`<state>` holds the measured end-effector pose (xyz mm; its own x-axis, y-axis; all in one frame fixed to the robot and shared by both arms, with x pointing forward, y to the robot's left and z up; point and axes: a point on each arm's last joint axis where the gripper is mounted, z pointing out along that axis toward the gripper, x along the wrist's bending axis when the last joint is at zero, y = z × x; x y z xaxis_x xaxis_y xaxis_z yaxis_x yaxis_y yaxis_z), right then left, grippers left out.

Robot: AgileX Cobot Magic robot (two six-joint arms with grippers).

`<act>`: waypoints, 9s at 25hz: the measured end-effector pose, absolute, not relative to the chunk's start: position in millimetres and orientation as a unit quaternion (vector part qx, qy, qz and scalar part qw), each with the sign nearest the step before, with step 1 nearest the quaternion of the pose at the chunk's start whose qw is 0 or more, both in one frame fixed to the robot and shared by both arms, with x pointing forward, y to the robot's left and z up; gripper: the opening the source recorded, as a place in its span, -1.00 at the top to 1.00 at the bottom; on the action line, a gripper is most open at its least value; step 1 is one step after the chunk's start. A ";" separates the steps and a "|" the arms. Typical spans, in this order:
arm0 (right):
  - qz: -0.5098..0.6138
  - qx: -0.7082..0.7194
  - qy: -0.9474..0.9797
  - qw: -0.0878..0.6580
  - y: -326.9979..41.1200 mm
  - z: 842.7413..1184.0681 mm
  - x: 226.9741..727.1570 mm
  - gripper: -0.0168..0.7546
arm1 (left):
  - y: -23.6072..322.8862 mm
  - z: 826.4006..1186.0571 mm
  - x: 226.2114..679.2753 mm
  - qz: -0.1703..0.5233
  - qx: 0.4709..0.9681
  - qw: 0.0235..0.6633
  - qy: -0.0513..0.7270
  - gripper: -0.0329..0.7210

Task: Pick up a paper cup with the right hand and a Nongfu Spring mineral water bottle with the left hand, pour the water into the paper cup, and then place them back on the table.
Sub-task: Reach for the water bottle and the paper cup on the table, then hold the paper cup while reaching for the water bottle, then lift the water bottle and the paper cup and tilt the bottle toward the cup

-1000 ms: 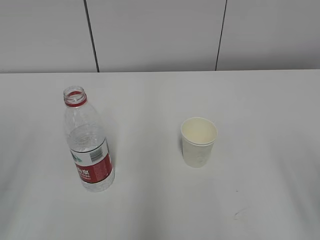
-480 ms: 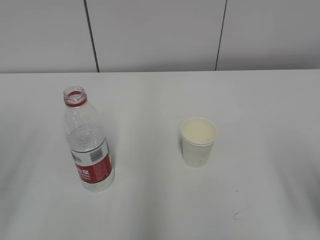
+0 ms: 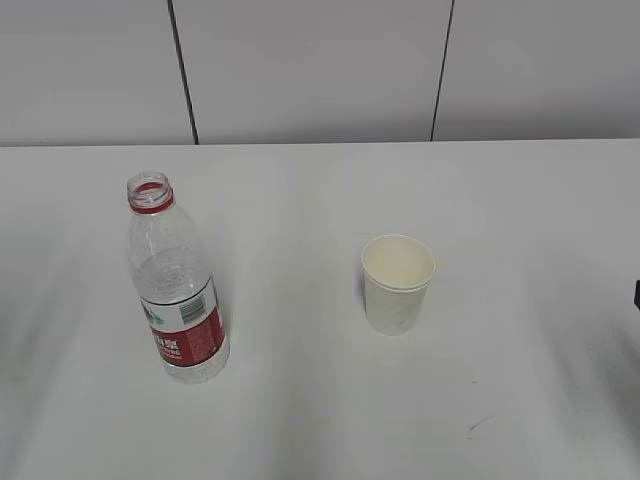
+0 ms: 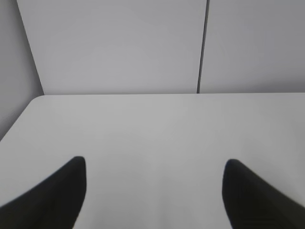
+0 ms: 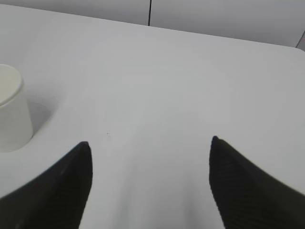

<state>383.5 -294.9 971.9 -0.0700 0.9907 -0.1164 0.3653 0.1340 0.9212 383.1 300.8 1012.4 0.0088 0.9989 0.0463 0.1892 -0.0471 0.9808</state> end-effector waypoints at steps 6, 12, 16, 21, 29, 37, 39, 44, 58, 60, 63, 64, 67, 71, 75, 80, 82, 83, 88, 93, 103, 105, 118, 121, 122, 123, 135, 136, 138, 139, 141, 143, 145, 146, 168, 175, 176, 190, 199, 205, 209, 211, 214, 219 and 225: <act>0.389 0.531 0.616 0.432 -294.7 967.4 398.5 -0.51 | 301.0 1007.6 394.5 0.463 0.556 0.439 0.532 -0.49; 0.403 0.501 0.628 0.438 -289.9 958.1 413.9 -0.51 | 301.1 1009.2 405.8 0.478 0.526 0.470 0.523 -0.43; 0.414 0.444 0.679 0.414 -278.1 943.9 421.7 -0.51 | 296.4 993.8 415.8 0.456 0.575 0.446 0.513 -0.30; 0.445 0.400 0.700 0.390 -267.3 929.9 431.4 -0.51 | 292.6 974.6 427.2 0.429 0.612 0.426 0.510 -0.28; 0.493 0.372 0.701 0.358 -256.8 915.3 436.7 -0.51 | 285.6 954.3 437.9 0.380 0.629 0.438 0.517 -0.27; 0.474 0.406 0.723 0.296 -254.6 883.9 438.4 -0.51 | 272.0 941.8 441.4 0.343 0.681 0.456 0.459 -0.27; 0.467 0.414 0.728 0.284 -254.6 877.0 438.4 -0.51 | 270.9 940.1 442.5 0.340 0.681 0.461 0.456 -0.27; 0.464 0.415 0.735 0.269 -253.2 867.8 445.0 -0.51 | 265.7 931.0 444.4 0.319 0.702 0.465 0.435 -0.27; 0.507 0.316 0.760 0.257 -238.4 863.5 487.9 -0.71 | 249.5 906.4 444.2 0.246 0.746 0.492 0.376 -0.64; 0.507 0.316 0.760 0.254 -238.0 859.6 493.1 -0.72 | 248.8 905.2 444.2 0.242 0.748 0.493 0.373 -0.64; 0.506 0.319 0.761 0.251 -237.7 852.3 500.2 -0.73 | 248.4 905.4 444.5 0.241 0.749 0.494 0.370 -0.64; 0.506 0.319 0.762 0.249 -237.6 849.6 502.7 -0.73 | 248.2 905.5 444.4 0.241 0.749 0.495 0.369 -0.64; 0.507 0.321 0.761 0.246 -237.2 843.2 511.1 -0.73 | 247.7 905.5 444.1 0.239 0.750 0.496 0.367 -0.64; 0.514 0.318 0.759 0.243 -235.7 838.5 523.7 -0.73 | 247.6 905.5 444.0 0.237 0.750 0.496 0.368 -0.64; 0.529 0.309 0.757 0.225 -232.0 834.5 535.0 -0.73 | 247.5 905.5 443.9 0.237 0.750 0.497 0.367 -0.64; 0.540 0.297 0.758 0.211 -228.9 832.0 543.4 -0.73 | 247.5 905.5 443.9 0.237 0.750 0.497 0.367 -0.64; 0.543 0.291 0.759 0.211 -228.1 832.9 545.9 -0.73 | 247.4 905.6 443.9 0.237 0.750 0.497 0.367 -0.64; 0.545 0.286 0.760 0.209 -227.4 833.0 547.2 -0.73 | 247.4 905.7 443.9 0.237 0.749 0.498 0.367 -0.64; 0.552 0.265 0.764 0.203 -222.6 834.6 551.0 -0.73 | 247.2 906.1 444.0 0.237 0.748 0.500 0.367 -0.64; 0.557 0.250 0.767 0.196 -210.9 832.3 553.6 -0.72 | 246.7 907.4 444.2 0.238 0.744 0.506 0.364 -0.64; 0.558 0.262 0.762 0.201 -207.5 830.5 557.3 -0.47 | 246.4 907.8 444.3 0.237 0.742 0.509 0.365 -0.64; 0.558 0.263 0.761 0.200 -207.5 830.5 557.3 -0.44 | 246.0 907.7 443.9 0.232 0.742 0.511 0.367 -0.64; 0.558 0.264 0.761 0.201 -207.3 830.6 557.5 -0.40 | 242.6 904.3 423.1 0.208 0.730 0.535 0.371 -0.64; 0.558 0.264 0.761 0.201 -207.3 830.6 557.5 -0.40 | 242.5 904.7 423.2 0.209 0.729 0.537 0.370 -0.64; 0.558 0.264 0.761 0.201 -207.3 830.6 557.5 -0.40 | 242.4 904.9 423.2 0.209 0.728 0.538 0.369 -0.64; 0.558 0.264 0.761 0.201 -207.3 830.6 557.5 -0.40 | 242.2 905.4 423.3 0.210 0.727 0.540 0.368 -0.64; 0.559 0.268 0.759 0.198 -207.3 830.6 557.5 -0.40 | 239.1 902.0 427.3 0.195 0.733 0.547 0.355 -0.64; 0.559 0.268 0.759 0.198 -207.3 830.6 557.5 -0.40 | 238.8 900.7 429.5 0.193 0.732 0.549 0.355 -0.64; 0.559 0.268 0.759 0.198 -207.3 830.6 557.5 -0.40 | 238.4 897.3 433.0 0.187 0.733 0.548 0.357 -0.64; 0.559 0.268 0.759 0.198 -207.3 830.6 557.5 -0.40 | 238.1 893.6 434.3 0.180 0.735 0.546 0.359 -0.64; 0.560 0.267 0.759 0.198 -207.3 830.8 557.5 -0.40 | 237.1 888.3 436.8 0.168 0.741 0.543 0.358 -0.65; 0.560 0.267 0.759 0.198 -207.3 830.8 557.5 -0.40 | 236.3 880.1 439.2 0.152 0.746 0.537 0.362 -0.65; 0.560 0.268 0.759 0.198 -207.3 830.8 557.5 -0.40 | 236.0 874.2 441.1 0.142 0.749 0.533 0.366 -0.65; 0.560 0.268 0.759 0.198 -207.3 830.8 557.5 -0.40 | 235.6 872.0 442.2 0.137 0.751 0.532 0.365 -0.65; 0.560 0.261 0.762 0.194 -206.5 830.6 556.3 -0.40 | 184.6 880.0 472.0 0.136 0.769 0.563 0.271 -0.65; 0.561 0.260 0.762 0.192 -206.3 830.5 556.0 -0.40 | 189.1 873.0 475.0 0.144 0.777 0.531 0.305 -0.65; 0.561 0.260 0.762 0.192 -206.3 830.5 556.0 -0.40 | 189.5 873.0 475.7 0.146 0.775 0.531 0.310 -0.65; 0.561 0.259 0.763 0.191 -206.1 830.5 555.8 -0.40 | 187.4 873.3 475.3 0.142 0.767 0.548 0.303 -0.18; 0.566 0.234 0.771 0.173 -202.9 833.0 551.5 -0.40 | 187.0 873.3 474.7 0.141 0.769 0.548 0.298 -0.02; 0.578 0.214 0.771 0.159 -200.0 848.2 549.5 -0.40 | 189.0 873.8 478.2 0.174 0.768 0.545 0.290 0.00; 0.578 0.202 0.776 0.151 -198.8 848.6 547.9 -0.40 | 194.1 874.7 484.4 0.218 0.760 0.534 0.299 0.02; 0.579 0.197 0.777 0.150 -197.9 849.4 548.8 -0.40 | 195.7 875.6 487.5 0.238 0.759 0.528 0.297 0.02; 0.584 0.192 0.775 0.148 -193.1 851.9 552.3 -0.40 | 195.1 879.0 497.4 0.261 0.757 0.525 0.287 0.02; 0.593 0.176 0.771 0.151 -183.3 857.6 559.6 -0.40 | 190.2 891.4 520.4 0.292 0.744 0.538 0.267 0.02; 0.601 0.185 0.763 0.147 -177.2 861.4 564.5 -0.40 | 185.6 903.2 547.7 0.315 0.749 0.525 0.254 0.02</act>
<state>564.5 -177.2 861.4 -0.8883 0.4592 -0.0023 0.1054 0.2088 0.9723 547.7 185.6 903.2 0.6724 0.7111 0.2054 0.0489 -0.3196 0.9463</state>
